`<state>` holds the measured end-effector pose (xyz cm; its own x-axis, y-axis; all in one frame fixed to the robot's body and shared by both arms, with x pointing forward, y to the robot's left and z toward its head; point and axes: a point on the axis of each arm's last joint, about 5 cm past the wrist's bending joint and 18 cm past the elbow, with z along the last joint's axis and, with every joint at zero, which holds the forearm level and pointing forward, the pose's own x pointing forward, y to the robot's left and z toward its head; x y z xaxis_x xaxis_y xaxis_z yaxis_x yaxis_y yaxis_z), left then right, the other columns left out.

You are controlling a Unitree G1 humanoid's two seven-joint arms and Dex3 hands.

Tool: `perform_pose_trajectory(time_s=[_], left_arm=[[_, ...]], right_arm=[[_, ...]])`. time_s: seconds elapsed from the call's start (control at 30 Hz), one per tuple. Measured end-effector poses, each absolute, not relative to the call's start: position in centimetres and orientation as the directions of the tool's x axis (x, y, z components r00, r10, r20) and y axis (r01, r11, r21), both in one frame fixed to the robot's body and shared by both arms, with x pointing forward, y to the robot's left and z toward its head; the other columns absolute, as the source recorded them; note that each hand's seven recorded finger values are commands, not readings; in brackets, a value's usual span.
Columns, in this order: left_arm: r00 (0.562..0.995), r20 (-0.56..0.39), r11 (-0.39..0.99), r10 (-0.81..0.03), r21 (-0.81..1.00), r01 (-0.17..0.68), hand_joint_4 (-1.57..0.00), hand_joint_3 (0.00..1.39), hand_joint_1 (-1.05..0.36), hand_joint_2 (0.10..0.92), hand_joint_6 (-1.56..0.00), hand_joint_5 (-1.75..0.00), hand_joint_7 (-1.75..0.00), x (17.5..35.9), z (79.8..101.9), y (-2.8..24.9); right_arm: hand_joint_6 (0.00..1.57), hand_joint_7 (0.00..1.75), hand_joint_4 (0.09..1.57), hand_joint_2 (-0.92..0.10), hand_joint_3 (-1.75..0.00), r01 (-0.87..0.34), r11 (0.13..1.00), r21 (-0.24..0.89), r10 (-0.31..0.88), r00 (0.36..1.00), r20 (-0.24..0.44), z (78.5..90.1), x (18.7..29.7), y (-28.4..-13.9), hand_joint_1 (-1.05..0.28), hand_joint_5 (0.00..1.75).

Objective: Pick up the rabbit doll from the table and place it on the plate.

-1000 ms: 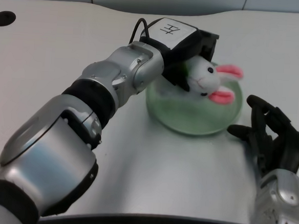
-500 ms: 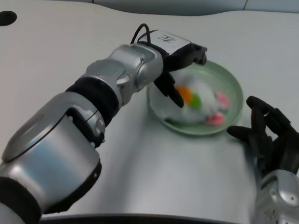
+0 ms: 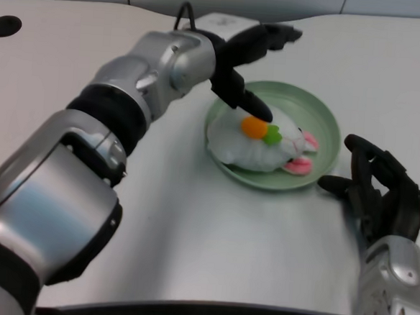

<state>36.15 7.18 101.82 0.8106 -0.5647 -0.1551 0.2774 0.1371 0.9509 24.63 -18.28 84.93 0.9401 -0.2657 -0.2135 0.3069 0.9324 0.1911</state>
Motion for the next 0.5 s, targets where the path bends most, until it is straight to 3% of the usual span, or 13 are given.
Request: perform_pose_trajectory(time_s=[0.23,0.5], left_arm=[[0.833,-0.022,0.310,-0.552,0.922,0.231,-0.17,0.06,-0.90,0.907,-0.21,-0.12,-0.09,36.5,103.5,11.5],[0.891,0.026,0.533,-0.453,0.809,0.248,-0.20,0.01,-0.75,0.904,-0.26,-0.16,-0.06,34.3,99.3,18.4]], right_arm=[[0.79,0.45,0.80,-0.92,-0.26,0.309,0.932,0.188,-0.268,0.940,-0.211,84.8,24.8,-18.4,-0.33,1.04],[0.79,0.45,0.80,-0.92,-0.25,0.307,0.934,0.186,-0.267,0.941,-0.210,84.9,24.8,-18.5,-0.33,1.04]])
